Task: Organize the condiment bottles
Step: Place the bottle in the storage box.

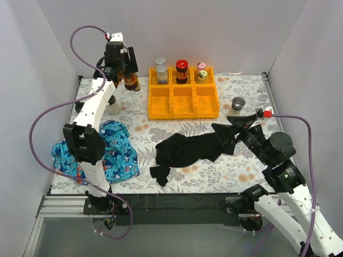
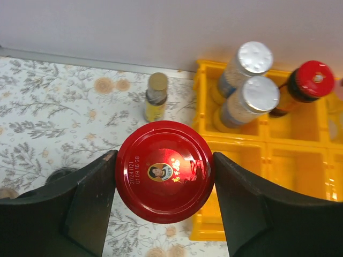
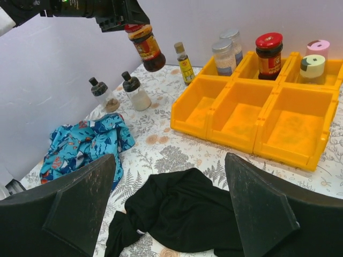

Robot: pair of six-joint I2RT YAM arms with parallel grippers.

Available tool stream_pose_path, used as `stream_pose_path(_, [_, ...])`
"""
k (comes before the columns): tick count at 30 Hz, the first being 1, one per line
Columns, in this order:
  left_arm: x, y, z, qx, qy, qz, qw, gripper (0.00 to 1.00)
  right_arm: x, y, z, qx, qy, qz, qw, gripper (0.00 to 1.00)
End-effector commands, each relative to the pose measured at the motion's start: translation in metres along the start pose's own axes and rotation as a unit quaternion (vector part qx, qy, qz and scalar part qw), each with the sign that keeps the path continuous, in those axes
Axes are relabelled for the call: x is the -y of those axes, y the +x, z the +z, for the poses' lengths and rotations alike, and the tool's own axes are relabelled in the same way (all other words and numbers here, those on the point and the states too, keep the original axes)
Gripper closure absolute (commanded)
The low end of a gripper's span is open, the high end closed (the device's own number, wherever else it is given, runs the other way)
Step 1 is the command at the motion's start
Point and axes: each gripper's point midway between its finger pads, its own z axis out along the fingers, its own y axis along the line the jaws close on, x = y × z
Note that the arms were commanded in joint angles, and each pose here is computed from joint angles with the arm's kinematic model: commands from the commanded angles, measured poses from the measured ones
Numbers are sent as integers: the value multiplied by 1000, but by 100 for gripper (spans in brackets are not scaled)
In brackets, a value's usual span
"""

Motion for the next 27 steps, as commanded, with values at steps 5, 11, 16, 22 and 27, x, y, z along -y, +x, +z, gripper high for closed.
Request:
stream_pose_path(5, [72, -68, -60, 96, 117, -30, 988, 100, -5, -29, -12, 36, 7, -6, 999, 10])
stream_pose_path(11, [135, -65, -53, 119, 180, -25, 976, 100, -1, -23, -9, 29, 13, -9, 999, 10])
stream_pose_path(16, [180, -74, -54, 144, 210, -22, 967, 100, 3, -22, -7, 29, 21, -20, 999, 9])
stream_pose_path(22, [212, -70, -41, 173, 232, -17, 957, 100, 5, -23, -5, 34, 25, -23, 999, 9])
stream_pose_path(27, [225, -68, -31, 191, 243, -18, 951, 100, 5, -25, -4, 34, 24, -26, 999, 9])
